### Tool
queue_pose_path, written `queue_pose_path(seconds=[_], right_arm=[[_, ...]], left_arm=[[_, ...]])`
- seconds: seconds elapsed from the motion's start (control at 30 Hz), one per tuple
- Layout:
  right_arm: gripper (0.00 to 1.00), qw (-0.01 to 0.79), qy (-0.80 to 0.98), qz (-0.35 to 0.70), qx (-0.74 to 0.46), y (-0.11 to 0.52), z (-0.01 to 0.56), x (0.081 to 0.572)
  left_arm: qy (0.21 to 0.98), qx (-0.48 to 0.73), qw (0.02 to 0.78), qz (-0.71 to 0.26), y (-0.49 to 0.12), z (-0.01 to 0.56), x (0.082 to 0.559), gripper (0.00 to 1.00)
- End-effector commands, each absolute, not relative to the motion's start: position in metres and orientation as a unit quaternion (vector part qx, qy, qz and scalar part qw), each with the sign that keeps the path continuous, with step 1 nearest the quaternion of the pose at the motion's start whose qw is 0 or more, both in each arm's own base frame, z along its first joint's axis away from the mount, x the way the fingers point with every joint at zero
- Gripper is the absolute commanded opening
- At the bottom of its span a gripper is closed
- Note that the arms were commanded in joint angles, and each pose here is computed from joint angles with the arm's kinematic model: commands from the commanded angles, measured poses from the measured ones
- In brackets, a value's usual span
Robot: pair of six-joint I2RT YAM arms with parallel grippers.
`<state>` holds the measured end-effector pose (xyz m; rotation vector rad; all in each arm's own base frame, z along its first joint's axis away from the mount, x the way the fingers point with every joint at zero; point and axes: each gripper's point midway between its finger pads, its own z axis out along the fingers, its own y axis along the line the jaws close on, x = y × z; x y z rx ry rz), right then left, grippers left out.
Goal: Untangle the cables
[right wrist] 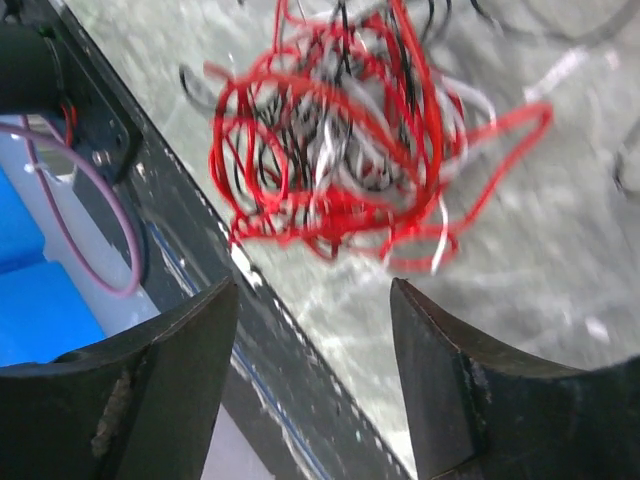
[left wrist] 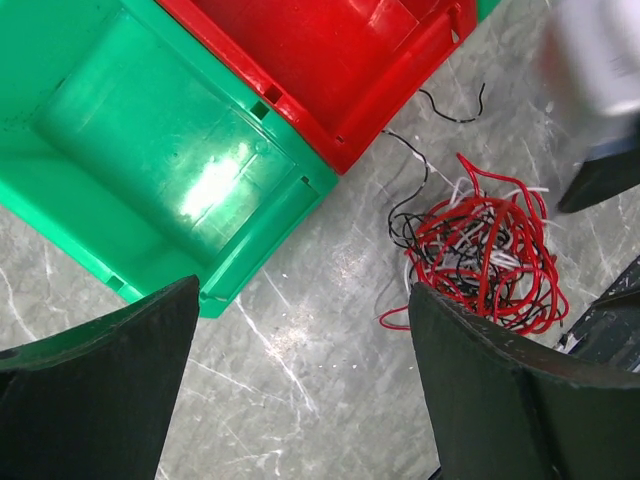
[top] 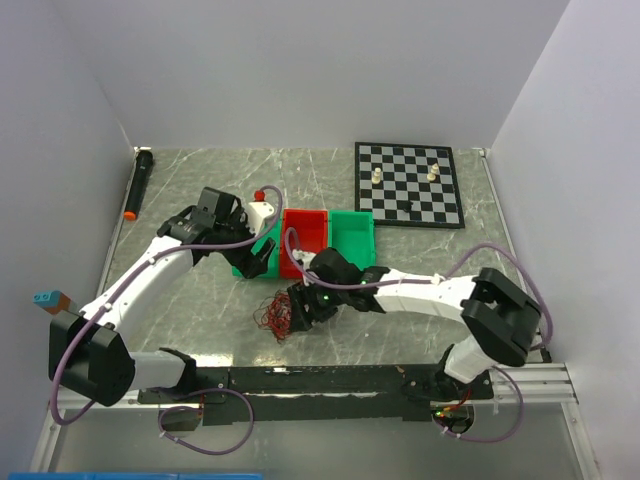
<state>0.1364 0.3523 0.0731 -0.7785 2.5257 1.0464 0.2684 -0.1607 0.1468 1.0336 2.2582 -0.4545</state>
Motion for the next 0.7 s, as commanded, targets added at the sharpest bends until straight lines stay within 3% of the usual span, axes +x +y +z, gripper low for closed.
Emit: queue_pose_path(seconds=[0.0,0.43,0.67], right_arm=[[0.70,0.187,0.874,0.361,-0.267,0.333,0.092,0.139],[0.68,0.320,0.891,0.311,-0.087,0.258,0.112,0.202],[0.65,0.301,0.898,0.313,-0.073,0.258,0.098,0.201]], left_arm=[[0.842,0.405,0.301,-0.188,-0.166,0.147,0.264,0.89],[0.809,0.460,0.277,-0.239,-0.208,0.136,0.234,0.88],[0.802,0.479,0.251,-0.252,-0.227,0.124,0.224,0.82]])
